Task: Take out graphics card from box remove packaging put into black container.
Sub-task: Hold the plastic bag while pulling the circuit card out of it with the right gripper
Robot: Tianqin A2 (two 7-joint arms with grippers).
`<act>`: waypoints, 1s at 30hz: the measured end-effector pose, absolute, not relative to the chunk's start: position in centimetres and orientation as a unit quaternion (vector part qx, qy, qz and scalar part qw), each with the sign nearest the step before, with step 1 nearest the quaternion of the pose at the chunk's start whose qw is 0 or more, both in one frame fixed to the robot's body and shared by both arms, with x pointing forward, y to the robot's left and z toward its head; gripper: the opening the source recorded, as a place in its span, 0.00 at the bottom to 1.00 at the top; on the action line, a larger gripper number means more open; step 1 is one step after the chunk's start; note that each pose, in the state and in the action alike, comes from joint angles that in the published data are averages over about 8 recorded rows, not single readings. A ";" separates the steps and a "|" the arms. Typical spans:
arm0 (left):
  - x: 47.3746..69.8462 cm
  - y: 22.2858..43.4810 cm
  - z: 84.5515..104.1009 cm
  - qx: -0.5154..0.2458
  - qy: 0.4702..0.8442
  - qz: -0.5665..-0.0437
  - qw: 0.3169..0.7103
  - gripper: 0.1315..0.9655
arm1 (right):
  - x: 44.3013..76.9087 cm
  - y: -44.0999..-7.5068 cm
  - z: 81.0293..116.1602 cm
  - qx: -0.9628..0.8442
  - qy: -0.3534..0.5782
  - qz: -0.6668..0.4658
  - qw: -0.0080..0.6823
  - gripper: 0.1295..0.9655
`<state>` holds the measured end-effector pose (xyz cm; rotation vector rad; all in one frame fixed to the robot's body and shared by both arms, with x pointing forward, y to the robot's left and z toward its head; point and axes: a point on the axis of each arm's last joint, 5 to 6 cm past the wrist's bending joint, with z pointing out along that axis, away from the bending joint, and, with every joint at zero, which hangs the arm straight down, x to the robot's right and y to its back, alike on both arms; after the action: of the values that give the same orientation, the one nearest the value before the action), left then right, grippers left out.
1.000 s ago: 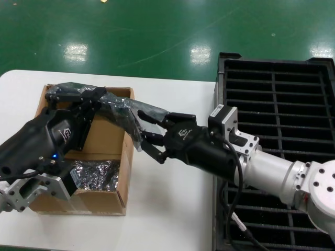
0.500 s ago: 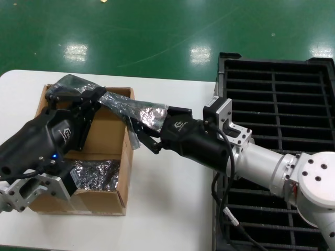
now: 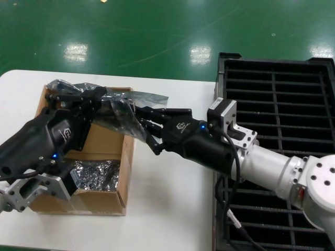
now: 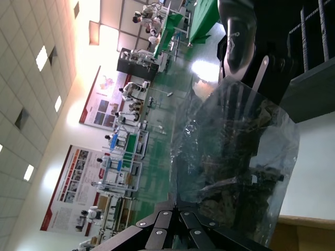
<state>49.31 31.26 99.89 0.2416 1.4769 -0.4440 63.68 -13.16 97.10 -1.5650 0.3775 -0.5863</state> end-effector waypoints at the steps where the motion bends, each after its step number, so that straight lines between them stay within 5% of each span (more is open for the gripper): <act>1: 49.3 31.3 99.9 0.109 0.666 -0.200 0.711 0.01 | 63.6 -13.3 97.1 -0.690 0.165 -0.259 0.655 0.10; 17: 49.3 31.3 99.9 0.109 0.666 -0.200 0.711 0.01 | 60.6 -15.7 97.8 -0.684 0.133 -0.282 0.659 0.07; 30: 49.3 31.3 99.9 0.109 0.666 -0.200 0.711 0.01 | 56.0 -21.3 98.5 -0.676 0.130 -0.344 0.639 0.07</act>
<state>49.31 31.26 99.89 0.2416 1.4769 -0.4440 56.02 -21.29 98.51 -1.5421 0.2963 -0.7850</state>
